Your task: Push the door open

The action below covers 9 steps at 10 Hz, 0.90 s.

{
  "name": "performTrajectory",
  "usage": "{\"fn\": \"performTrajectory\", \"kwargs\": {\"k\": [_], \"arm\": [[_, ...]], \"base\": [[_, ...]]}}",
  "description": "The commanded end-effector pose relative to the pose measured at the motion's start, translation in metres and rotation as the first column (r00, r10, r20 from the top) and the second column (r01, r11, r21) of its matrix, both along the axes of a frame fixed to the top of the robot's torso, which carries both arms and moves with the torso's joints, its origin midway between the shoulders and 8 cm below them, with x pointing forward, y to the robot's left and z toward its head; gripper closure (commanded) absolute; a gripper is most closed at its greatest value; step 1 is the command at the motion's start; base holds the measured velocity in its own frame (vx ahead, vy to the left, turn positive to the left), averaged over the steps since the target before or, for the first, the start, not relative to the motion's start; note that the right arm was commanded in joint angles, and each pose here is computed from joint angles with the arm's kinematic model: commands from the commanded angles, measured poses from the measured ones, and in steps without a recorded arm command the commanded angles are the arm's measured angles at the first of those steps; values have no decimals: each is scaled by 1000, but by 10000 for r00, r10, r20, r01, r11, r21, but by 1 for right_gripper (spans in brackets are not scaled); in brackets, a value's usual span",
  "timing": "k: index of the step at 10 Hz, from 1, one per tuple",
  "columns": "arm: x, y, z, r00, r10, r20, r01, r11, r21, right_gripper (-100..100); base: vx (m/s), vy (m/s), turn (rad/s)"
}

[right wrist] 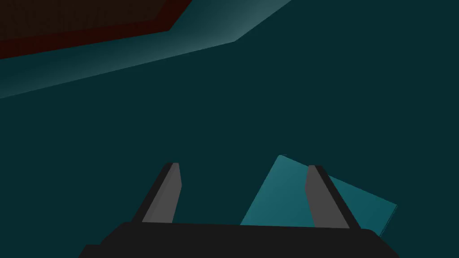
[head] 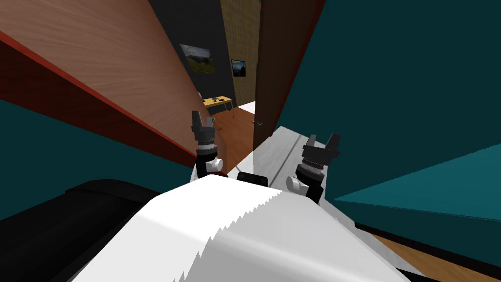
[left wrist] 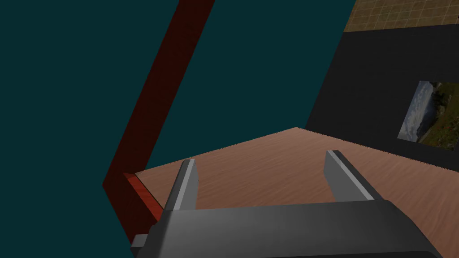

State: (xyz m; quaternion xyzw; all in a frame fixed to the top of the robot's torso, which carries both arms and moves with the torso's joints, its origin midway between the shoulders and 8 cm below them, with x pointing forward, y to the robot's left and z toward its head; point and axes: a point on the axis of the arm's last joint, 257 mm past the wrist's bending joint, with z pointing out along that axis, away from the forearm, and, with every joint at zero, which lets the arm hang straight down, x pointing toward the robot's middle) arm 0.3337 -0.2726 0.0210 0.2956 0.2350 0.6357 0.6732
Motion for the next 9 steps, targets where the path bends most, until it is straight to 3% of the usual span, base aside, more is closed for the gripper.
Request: {"fn": "performTrajectory", "kwargs": {"k": [1, 4, 9], "arm": [[8, 1, -11, 9998, 83, -187, -84, 10000, -9, -100], [17, 2, -24, 9989, 180, -422, -180, 9998, -14, -100], [39, 5, -58, 9942, 387, -1002, -389, 9992, -6, -100]], "base": [[45, -16, 186], [59, -55, 127], [62, -60, 151]]}}
